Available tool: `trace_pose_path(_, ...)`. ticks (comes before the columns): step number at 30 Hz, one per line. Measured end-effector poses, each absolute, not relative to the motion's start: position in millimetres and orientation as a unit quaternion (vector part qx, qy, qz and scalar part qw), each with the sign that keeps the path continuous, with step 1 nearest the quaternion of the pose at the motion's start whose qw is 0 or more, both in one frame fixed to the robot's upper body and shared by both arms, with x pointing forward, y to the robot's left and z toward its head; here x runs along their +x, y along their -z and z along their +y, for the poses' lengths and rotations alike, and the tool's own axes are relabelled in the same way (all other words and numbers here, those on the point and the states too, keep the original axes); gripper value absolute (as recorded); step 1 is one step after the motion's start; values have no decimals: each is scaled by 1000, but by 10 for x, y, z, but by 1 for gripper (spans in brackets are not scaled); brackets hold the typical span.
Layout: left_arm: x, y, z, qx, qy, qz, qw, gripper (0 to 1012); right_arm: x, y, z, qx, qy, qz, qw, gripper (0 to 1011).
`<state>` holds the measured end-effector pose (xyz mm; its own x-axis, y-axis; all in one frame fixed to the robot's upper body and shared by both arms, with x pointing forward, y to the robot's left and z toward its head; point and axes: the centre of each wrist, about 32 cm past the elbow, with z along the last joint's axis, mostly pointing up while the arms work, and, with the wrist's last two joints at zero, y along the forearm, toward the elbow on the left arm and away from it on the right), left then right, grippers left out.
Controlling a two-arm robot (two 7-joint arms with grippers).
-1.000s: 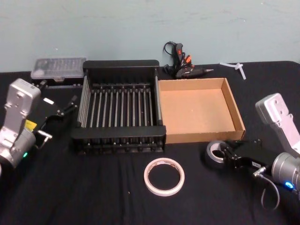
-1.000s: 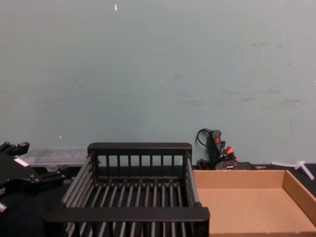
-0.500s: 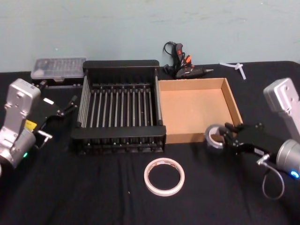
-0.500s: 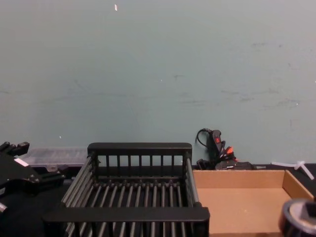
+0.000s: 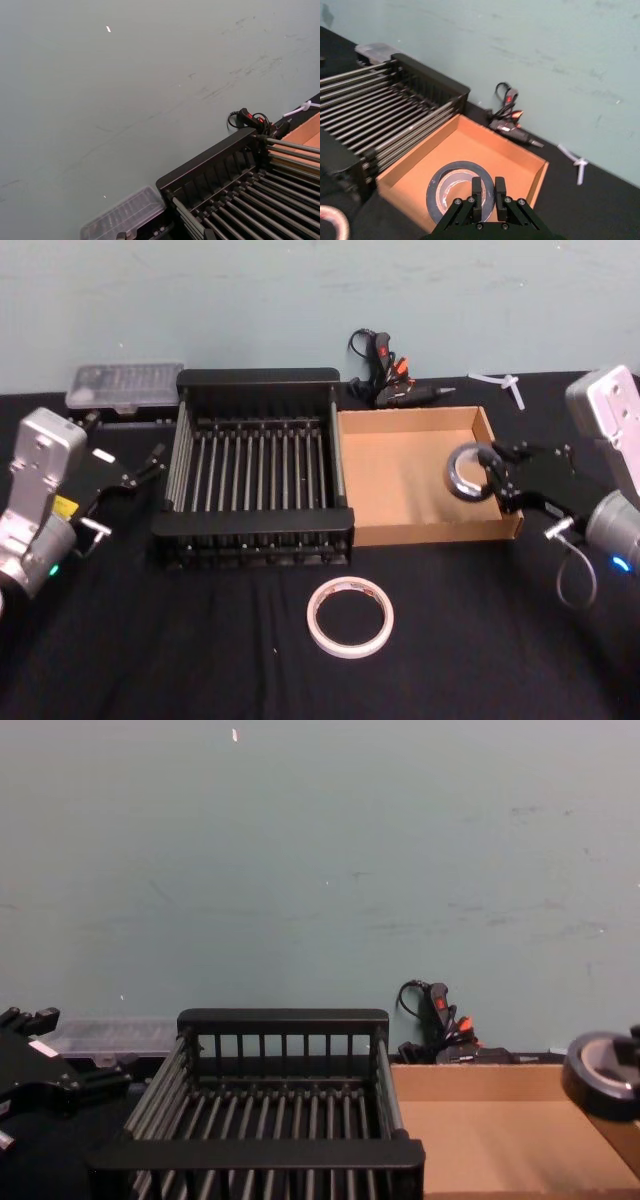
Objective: Pick up the white tape and place it into the black box , Pick up the silver tape and place it into the brown box.
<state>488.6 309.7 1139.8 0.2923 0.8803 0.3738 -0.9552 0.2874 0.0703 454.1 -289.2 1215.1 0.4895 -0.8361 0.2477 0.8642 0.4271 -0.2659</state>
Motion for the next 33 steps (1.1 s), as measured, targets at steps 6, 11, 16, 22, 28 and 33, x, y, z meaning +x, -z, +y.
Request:
trace_pose_path(6, 4886, -11397, 3097, 142, -580, -132, 791, 1001, 4671, -12120, -2852, -174, 517, -65, 835, 158)
trace_pose_path(11, 4886, -11398, 3097, 142, -580, -132, 791, 1001, 4822, -12060, -2818, -168, 527, -79, 830, 158)
trace_pose_path(16, 4886, -11398, 3097, 142, -580, -132, 791, 1001, 4988, -11984, -2782, -161, 536, -90, 824, 158)
trace_pose_path(22, 4886, -11398, 3097, 141, -580, -132, 791, 1001, 5184, -11879, -2741, -161, 540, -92, 821, 158)
trace_pose_path(28, 4886, -11398, 3097, 141, -580, -132, 791, 1001, 5387, -11744, -2676, -168, 540, -87, 820, 158)
trace_pose_path(33, 4886, -11398, 3097, 141, -580, -132, 791, 1001, 5501, -11629, -2625, -178, 539, -73, 820, 158)
